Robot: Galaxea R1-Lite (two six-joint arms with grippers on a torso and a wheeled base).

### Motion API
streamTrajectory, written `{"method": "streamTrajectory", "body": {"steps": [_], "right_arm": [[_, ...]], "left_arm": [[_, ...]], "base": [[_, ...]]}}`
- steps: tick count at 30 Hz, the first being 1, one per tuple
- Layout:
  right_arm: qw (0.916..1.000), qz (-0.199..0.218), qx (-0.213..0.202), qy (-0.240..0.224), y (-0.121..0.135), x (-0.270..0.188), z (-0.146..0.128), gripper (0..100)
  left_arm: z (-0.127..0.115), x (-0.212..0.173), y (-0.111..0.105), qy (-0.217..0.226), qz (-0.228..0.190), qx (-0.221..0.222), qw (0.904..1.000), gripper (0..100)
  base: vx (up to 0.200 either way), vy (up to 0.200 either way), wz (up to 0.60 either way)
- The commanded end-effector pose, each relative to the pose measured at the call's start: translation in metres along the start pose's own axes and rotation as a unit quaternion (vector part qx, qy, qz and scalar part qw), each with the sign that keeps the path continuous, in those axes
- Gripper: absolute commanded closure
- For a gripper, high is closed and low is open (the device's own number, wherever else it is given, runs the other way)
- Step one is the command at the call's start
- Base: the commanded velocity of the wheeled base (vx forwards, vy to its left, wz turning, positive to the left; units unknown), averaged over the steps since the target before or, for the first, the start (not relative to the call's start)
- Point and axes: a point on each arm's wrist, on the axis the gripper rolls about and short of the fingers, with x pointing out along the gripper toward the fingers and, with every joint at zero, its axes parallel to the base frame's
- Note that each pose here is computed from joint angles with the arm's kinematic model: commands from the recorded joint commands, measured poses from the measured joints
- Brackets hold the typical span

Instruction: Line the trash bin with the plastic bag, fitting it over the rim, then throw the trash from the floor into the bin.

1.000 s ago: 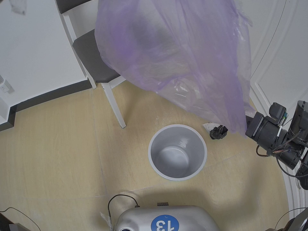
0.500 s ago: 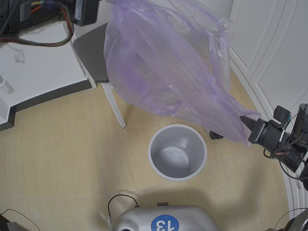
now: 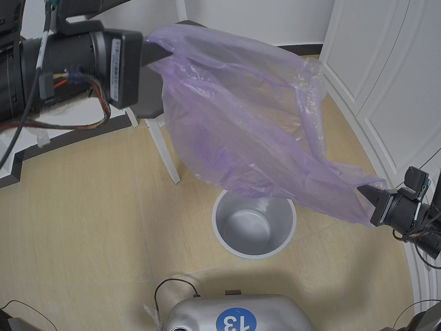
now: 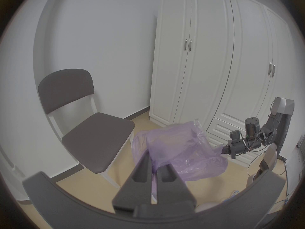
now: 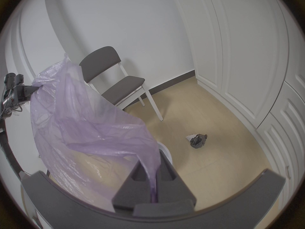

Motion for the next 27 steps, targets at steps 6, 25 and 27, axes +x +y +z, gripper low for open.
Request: {"method": "streamTrajectory", "body": {"steps": [6,25,27], "right_arm": [[0.9997,0.008,-0.018,-0.017,-0.001,-0.024,0.008,100],[0.9977,0.007,-0.064,0.019,-0.009,-0.045,-0.010,100],[0.9973,0.009,-0.069,0.022,-0.008,-0.045,-0.010,100]], "left_arm": [[-0.030,0.000,-0.005,0.038,-0.002,0.003,0.9993,100],[-0.100,0.020,-0.029,0.092,-0.023,-0.030,0.9951,100],[-0.106,0.025,-0.032,0.092,-0.023,-0.037,0.9948,100]], "base": [[0.000,0.000,0.00],[0.000,0.000,0.00],[0.000,0.000,0.00]]}}
